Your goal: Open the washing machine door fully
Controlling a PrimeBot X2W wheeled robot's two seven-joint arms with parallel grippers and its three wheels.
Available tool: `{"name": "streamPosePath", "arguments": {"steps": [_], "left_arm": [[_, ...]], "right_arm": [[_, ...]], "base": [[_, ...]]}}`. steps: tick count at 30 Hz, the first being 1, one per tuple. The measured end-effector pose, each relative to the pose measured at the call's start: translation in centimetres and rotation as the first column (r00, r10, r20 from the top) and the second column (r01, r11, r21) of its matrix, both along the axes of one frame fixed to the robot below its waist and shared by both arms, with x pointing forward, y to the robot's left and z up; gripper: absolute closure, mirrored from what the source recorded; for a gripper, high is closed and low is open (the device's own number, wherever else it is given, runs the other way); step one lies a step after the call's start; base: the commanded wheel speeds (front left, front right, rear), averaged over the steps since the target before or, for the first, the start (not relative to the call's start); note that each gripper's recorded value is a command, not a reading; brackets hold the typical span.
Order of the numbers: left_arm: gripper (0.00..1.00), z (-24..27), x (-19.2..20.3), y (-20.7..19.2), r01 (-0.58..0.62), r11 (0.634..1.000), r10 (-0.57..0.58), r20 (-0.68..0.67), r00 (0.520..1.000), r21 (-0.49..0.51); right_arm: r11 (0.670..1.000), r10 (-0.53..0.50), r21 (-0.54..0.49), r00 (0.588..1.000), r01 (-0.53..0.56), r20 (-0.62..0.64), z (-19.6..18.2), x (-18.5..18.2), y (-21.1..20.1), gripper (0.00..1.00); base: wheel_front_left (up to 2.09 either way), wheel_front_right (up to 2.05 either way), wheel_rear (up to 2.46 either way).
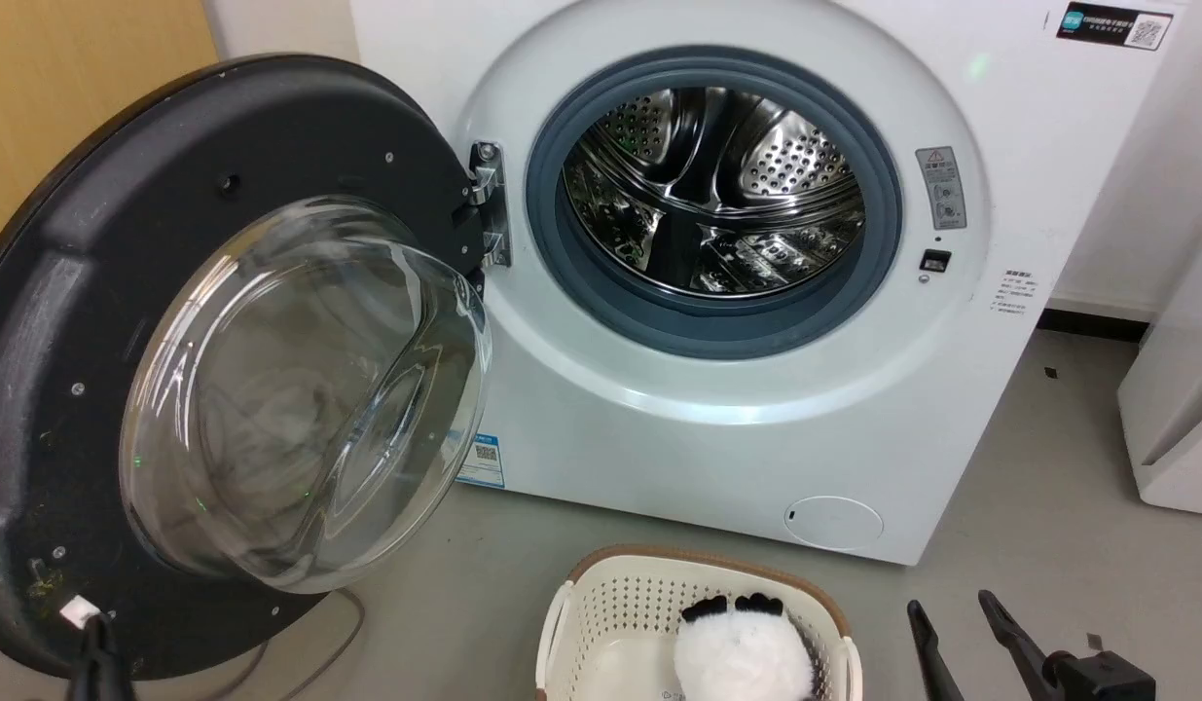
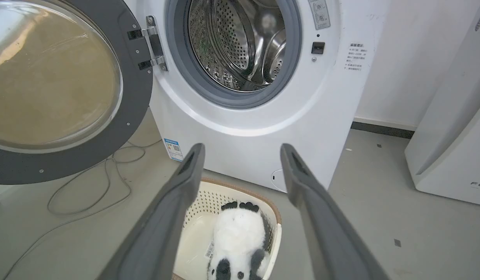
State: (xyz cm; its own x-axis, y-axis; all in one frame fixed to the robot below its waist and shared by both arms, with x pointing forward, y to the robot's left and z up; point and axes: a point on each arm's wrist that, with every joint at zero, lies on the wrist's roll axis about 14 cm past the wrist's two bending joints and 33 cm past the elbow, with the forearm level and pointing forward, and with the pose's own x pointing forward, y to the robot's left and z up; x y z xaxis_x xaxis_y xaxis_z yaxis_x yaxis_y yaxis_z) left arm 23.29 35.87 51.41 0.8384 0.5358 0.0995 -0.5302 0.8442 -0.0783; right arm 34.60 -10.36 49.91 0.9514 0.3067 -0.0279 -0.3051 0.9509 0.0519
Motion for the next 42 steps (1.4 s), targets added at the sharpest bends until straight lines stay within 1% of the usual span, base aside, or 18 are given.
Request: {"name": "streamPosePath", "arguments": {"steps": [1,8,11,12,13,17,18,23,29,35,42], "left_arm": [[0.0,-0.2,-0.1,-0.7,0.013,1.0,-0.013,-0.003,1.0,-0.001],[0.0,-1.3,0.7,-6.5,0.164,0.987,-0.164,-0.035,0.986,-0.004],[0.0,-1.4,1.6,-8.4,0.228,0.974,-0.228,-0.039,0.973,-0.005],[0.0,-1.4,1.6,-8.4,0.228,0.974,-0.228,-0.039,0.973,-0.005],[0.0,-1.5,2.3,-10.1,0.272,0.962,-0.272,-0.04,0.961,-0.01],[0.0,-1.7,3.4,-12.8,0.357,0.934,-0.357,-0.052,0.933,-0.009],[0.0,-1.7,3.4,-12.8,0.357,0.934,-0.357,-0.052,0.933,-0.009],[0.0,-1.9,4.6,-15.0,0.433,0.901,-0.431,-0.074,0.899,0.01],[0.0,-2.1,5.9,-17.3,0.505,0.863,-0.503,-0.09,0.86,0.009],[0.0,-2.4,6.3,-17.9,0.526,0.85,-0.523,-0.101,0.846,0.005],[0.0,-2.8,6.3,-17.8,0.522,0.853,-0.519,-0.111,0.847,-0.006]], "right_arm": [[1.0,-0.002,-0.004,1.0,0.002,0.007,0.1,0.0,-0.1,0.0],[1.0,-0.008,-0.016,1.0,0.008,0.023,0.5,-0.4,-0.3,0.0],[1.0,-0.016,-0.014,0.999,0.016,0.028,0.7,-0.6,-0.5,0.0],[1.0,-0.016,-0.014,0.999,0.016,0.028,0.7,-0.6,-0.5,0.0],[1.0,-0.024,-0.014,0.999,0.024,0.034,0.8,-0.8,-0.8,0.0],[0.999,-0.044,-0.017,0.998,0.045,0.047,1.1,-1.3,-1.4,0.0],[0.999,-0.044,-0.017,0.998,0.045,0.047,1.1,-1.3,-1.4,0.0],[0.996,-0.087,-0.025,0.994,0.089,0.062,1.6,-1.8,-2.7,0.0],[0.99,-0.14,-0.026,0.987,0.142,0.076,2.2,-2.6,-4.3,0.0],[0.986,-0.16,-0.027,0.984,0.162,0.076,2.2,-3.2,-4.9,0.0],[0.987,-0.158,-0.03,0.986,0.16,0.06,1.8,-3.2,-4.8,0.0]], "base": [[0.0,0.0,0.0],[0.0,0.0,0.0],[0.0,0.0,0.0],[0.0,0.0,0.0],[0.0,0.0,0.0],[0.0,0.0,0.0],[0.0,0.0,0.0],[0.0,0.0,0.0],[0.0,0.0,0.0],[0.0,0.0,0.0],[0.0,0.0,0.0]]}}
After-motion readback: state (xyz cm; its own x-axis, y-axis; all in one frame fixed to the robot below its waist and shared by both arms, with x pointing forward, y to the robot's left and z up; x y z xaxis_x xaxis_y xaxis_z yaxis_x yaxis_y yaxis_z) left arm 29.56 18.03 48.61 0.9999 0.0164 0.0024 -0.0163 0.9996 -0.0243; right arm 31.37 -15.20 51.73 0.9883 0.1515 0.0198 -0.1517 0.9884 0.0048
